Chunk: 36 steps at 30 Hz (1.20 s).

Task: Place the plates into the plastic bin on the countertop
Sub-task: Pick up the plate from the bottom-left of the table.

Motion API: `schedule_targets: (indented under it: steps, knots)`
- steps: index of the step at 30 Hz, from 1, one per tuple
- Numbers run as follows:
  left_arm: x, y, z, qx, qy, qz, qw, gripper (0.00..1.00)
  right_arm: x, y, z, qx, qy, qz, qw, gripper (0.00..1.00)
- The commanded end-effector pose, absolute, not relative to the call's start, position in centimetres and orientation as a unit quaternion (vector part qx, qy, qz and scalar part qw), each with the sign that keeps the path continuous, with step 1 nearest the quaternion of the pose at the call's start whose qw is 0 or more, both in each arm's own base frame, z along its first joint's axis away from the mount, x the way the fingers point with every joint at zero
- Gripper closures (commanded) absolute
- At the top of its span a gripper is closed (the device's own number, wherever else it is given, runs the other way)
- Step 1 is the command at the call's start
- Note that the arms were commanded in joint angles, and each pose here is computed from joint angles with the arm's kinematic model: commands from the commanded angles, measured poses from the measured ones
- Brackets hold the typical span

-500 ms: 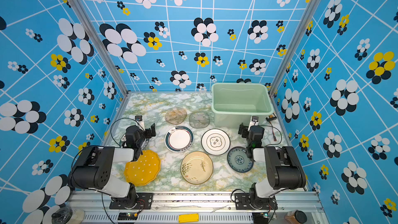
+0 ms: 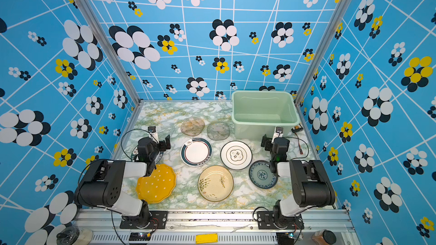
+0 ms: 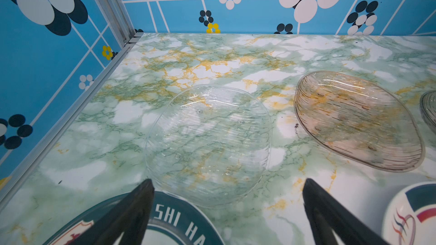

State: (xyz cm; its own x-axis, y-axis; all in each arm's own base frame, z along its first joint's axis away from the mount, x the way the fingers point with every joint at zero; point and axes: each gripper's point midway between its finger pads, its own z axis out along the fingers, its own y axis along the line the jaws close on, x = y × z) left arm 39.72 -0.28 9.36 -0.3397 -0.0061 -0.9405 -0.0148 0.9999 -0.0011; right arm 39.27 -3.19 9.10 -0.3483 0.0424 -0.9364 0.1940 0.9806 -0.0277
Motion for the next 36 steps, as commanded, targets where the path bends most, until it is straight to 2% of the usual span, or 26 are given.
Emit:
schedule_targets:
  steps: [1, 17, 21, 28, 32, 34, 36]
  knots:
    - [39.8, -0.4, 9.6, -0.002, 0.815, 0.008, 0.58, 0.01, 39.2, -3.1, 9.4, 0.079, 0.812, -0.063, 0.575, 0.01]
    - [39.8, -0.4, 9.6, -0.002, 0.814, 0.008, 0.58, 0.01, 39.2, -3.2, 9.6, 0.08, 0.81, -0.064, 0.577, 0.01]
    - [39.6, -0.9, 10.2, 0.011, 0.81, 0.0, 0.587, 0.01, 39.0, -4.2, 11.1, 0.106, 0.809, -0.083, 0.573, 0.01]
    - [37.5, -2.3, 16.0, 0.031, 0.811, 0.022, 0.583, 0.01, 37.0, -3.7, 17.4, 0.101, 0.799, -0.068, 0.589, 0.01]
    - [35.0, -1.5, 20.1, -0.024, 0.83, 0.021, 0.557, 0.01, 34.5, -4.1, 21.5, 0.165, 0.791, -0.035, 0.588, 0.01]
    - [32.6, -0.1, 21.4, -0.108, 0.848, 0.006, 0.519, 0.01, 32.6, -4.8, 23.2, 0.243, 0.777, -0.002, 0.581, 0.01]
    - [30.8, 0.5, 22.6, -0.146, 0.855, -0.015, 0.498, 0.01, 30.4, -5.4, 24.4, 0.328, 0.757, 0.032, 0.565, 0.01]
